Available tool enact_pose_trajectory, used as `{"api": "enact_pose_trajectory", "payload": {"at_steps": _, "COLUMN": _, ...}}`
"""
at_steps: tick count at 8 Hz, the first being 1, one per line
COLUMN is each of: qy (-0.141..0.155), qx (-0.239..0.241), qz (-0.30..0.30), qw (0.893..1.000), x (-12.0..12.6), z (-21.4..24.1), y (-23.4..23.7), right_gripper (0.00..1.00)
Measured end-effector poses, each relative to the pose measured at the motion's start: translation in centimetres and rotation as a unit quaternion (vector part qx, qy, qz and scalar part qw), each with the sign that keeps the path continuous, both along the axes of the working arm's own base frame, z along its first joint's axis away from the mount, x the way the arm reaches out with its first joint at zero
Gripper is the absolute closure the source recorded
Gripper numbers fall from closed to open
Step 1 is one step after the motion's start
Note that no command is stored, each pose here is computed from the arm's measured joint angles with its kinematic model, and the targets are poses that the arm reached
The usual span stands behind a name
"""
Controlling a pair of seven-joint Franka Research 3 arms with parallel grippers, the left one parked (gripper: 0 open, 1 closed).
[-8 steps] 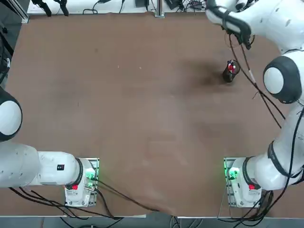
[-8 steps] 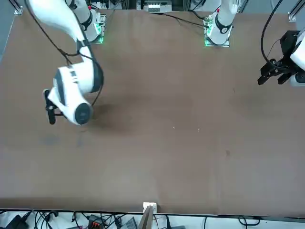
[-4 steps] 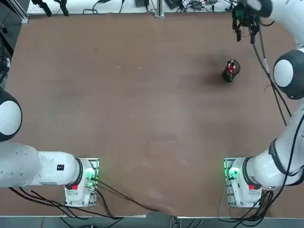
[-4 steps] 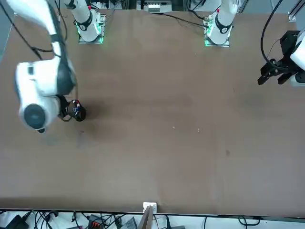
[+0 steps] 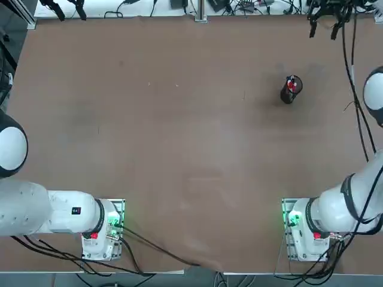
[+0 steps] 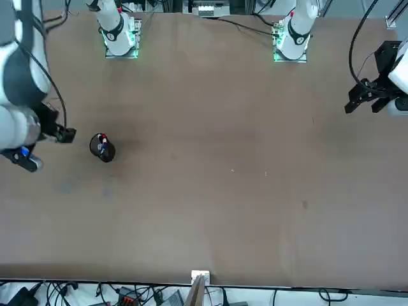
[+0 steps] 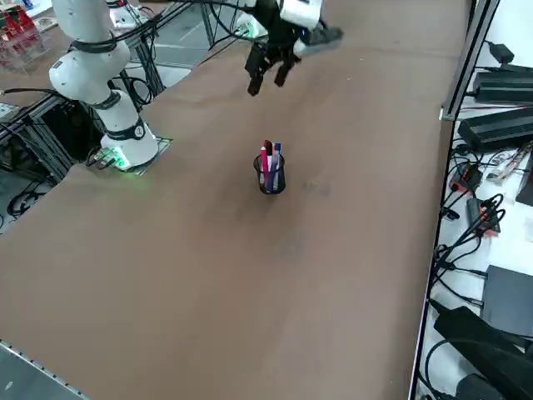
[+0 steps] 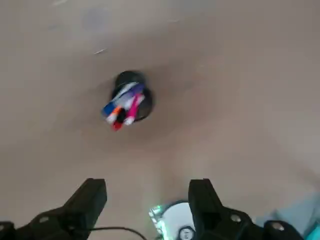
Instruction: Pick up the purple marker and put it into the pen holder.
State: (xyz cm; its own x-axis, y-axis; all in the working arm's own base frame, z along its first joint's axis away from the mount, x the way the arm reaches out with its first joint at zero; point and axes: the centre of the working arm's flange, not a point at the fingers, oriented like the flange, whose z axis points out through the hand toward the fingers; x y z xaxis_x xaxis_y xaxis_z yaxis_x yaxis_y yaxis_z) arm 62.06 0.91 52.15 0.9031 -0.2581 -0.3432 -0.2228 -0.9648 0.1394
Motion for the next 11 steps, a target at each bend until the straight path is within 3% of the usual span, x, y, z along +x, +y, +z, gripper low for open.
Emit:
{"api": "enact_pose_trajectory", "payload": {"at_steps": 2, "qy": -0.034, "qx": 0.064, "qz": 0.082, "qw": 0.994, "x": -1.6, "z": 3.1, "y": -0.4, "right_gripper": 0.00}}
{"api": "enact_pose_trajectory", "payload": {"at_steps": 5, "qy": -0.133, "qx": 0.064, "qz": 0.122, "qw": 0.981, "x": -5.0, "z": 4.0, "y": 0.6, "right_gripper": 0.00}}
{"api": "enact_pose_trajectory", "payload": {"at_steps": 8, "qy": -0.158, "qx": 0.064, "qz": 0.138, "qw": 0.976, "x": -9.3, "z": 4.8, "y": 0.0, "right_gripper": 0.00}}
{"api": "enact_pose_trajectory", "payload": {"at_steps": 11, "qy": -0.160, "qx": 0.064, "qz": 0.132, "qw": 0.976, "x": -9.8, "z": 4.9, "y": -1.5, "right_gripper": 0.00}}
